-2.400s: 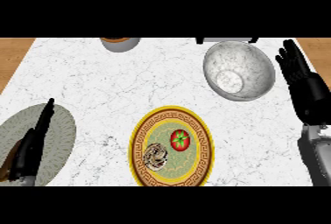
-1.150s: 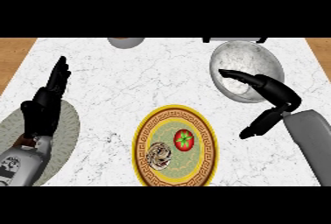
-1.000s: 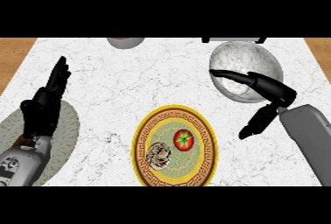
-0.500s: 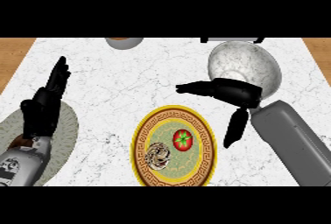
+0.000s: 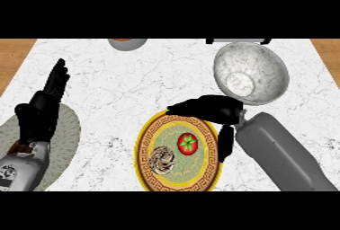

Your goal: Pick the tomato from the plate and place it in the bowl

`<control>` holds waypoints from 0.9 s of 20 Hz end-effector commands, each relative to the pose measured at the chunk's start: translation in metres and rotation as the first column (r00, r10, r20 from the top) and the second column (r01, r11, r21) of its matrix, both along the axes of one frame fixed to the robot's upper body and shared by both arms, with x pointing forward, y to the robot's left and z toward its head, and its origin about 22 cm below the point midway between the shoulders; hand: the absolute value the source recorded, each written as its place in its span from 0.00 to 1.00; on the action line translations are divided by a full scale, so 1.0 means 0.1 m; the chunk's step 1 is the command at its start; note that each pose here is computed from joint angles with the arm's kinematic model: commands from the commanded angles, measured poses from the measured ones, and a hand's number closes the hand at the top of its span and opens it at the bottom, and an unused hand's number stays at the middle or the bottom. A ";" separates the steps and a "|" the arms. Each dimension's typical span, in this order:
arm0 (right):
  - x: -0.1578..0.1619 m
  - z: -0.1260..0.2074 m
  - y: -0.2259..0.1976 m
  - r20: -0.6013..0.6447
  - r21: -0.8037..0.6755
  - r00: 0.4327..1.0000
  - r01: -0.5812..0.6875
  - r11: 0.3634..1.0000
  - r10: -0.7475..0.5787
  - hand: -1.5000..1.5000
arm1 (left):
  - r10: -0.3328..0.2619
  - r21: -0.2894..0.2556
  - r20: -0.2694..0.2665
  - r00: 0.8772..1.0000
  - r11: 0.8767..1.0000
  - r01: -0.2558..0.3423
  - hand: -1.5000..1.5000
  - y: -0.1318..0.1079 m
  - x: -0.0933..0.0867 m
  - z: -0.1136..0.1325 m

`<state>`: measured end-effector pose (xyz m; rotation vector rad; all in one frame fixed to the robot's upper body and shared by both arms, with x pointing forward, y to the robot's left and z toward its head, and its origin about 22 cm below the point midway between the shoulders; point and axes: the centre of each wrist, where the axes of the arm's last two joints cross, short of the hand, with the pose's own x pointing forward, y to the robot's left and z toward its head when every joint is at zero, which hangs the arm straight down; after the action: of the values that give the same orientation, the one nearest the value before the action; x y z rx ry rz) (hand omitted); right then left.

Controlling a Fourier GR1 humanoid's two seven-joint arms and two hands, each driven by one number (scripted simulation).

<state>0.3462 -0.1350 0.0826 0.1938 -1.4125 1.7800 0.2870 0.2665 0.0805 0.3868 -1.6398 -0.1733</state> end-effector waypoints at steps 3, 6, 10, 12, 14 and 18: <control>-0.11 -0.33 0.42 0.011 -0.128 0.999 0.041 0.991 -0.040 0.00 | 0.000 -0.003 0.004 1.000 1.000 0.000 0.50 -0.08 0.06 0.06; -0.02 -0.18 0.19 0.014 -0.126 0.999 0.046 0.991 -0.044 0.00 | 0.026 -0.004 0.024 0.999 1.000 -0.026 0.50 -0.02 0.11 0.09; -0.13 -0.53 0.31 0.015 -0.119 0.999 0.047 0.992 -0.045 0.00 | -0.010 -0.005 0.011 1.000 1.000 0.010 0.50 0.03 0.01 0.05; -0.06 -0.66 0.32 0.011 -0.129 1.000 0.024 0.991 -0.022 0.00 | 0.000 0.010 0.017 1.000 1.000 0.000 0.50 -0.20 0.12 0.00; 0.05 -0.52 0.40 -0.004 -0.138 1.000 0.026 0.990 -0.027 0.00 | 0.000 0.005 0.008 1.000 1.000 0.000 0.50 0.01 -0.03 0.01; 0.07 -0.83 0.43 -0.003 -0.132 1.000 0.015 0.991 -0.016 0.00 | 0.001 0.007 0.024 1.000 1.000 -0.001 0.50 -0.08 0.11 0.07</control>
<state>0.3454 -0.1023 0.0129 0.1108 -1.2956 1.8387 0.2899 0.2667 0.0823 0.3970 -1.6573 -0.1684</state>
